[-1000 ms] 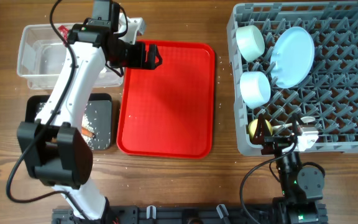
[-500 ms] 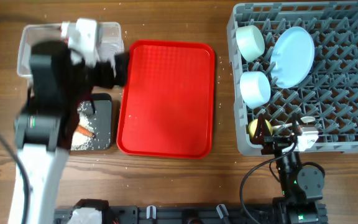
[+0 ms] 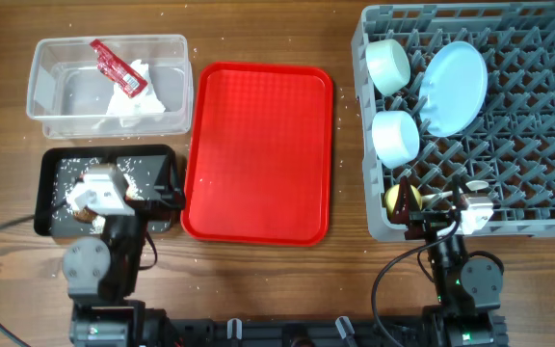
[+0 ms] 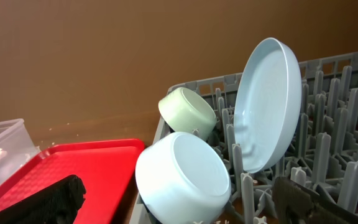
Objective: Sort waste into correct bins and load items into the dishwasher rack
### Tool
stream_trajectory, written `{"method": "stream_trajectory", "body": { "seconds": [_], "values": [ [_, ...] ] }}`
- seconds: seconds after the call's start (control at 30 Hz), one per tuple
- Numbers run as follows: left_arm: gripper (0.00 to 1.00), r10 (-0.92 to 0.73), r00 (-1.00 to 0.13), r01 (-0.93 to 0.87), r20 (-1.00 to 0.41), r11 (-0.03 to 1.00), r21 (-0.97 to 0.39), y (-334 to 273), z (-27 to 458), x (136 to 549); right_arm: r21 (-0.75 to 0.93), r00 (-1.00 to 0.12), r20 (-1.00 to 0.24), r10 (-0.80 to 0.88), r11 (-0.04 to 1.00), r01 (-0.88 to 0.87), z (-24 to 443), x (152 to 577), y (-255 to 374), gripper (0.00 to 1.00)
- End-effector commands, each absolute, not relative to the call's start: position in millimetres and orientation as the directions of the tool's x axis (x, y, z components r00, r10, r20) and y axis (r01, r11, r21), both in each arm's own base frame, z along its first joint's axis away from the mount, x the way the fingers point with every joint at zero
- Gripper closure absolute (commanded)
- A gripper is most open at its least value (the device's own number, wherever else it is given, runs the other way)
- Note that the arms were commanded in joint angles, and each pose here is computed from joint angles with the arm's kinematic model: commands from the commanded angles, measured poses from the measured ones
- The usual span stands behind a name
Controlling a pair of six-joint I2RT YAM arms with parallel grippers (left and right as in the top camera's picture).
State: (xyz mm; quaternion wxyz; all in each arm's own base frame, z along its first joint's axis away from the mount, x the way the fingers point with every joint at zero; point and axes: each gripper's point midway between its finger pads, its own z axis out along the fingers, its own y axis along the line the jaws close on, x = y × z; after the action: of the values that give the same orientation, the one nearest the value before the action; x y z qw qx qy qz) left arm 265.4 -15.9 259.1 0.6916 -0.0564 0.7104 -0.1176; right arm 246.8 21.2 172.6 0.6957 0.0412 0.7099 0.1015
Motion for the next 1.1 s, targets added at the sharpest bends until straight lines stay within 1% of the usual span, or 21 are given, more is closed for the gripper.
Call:
{"method": "stream_trajectory", "body": {
  "seconds": [0.0, 0.27, 0.43, 0.6, 0.87, 1.07],
  "values": [
    [0.00, -0.318, 0.032, 0.016, -0.947, 0.948, -0.318, -1, 233, 258, 0.185, -0.016, -0.983, 0.184, 0.978, -0.097, 176, 246, 23, 0.00],
    [0.00, -0.339, 0.092, -0.005, -0.936, 0.940, -0.341, 6, 208, 249, 0.185, -0.016, -0.983, 0.185, 0.978, -0.098, 176, 246, 23, 0.00],
    [0.00, -0.339, 0.102, -0.009, -0.935, 0.940, -0.341, 7, 199, 247, 0.185, -0.016, -0.983, 0.184, 0.978, -0.098, 176, 246, 23, 0.00],
    [0.00, -0.338, 0.066, -0.022, -0.939, 0.940, -0.340, 7, 189, 247, 0.185, -0.016, -0.983, 0.185, 0.978, -0.098, 176, 246, 23, 0.00],
    [0.00, -0.339, -0.046, -0.055, -0.940, 0.940, -0.336, 6, 160, 246, 0.185, -0.016, -0.983, 0.185, 0.978, -0.098, 176, 246, 23, 0.00],
    [0.00, -0.335, -0.056, -0.045, -0.941, 0.942, -0.333, 4, 158, 246, 0.186, -0.016, -0.983, 0.185, 0.978, -0.097, 176, 246, 23, 0.00]
  ]
}}
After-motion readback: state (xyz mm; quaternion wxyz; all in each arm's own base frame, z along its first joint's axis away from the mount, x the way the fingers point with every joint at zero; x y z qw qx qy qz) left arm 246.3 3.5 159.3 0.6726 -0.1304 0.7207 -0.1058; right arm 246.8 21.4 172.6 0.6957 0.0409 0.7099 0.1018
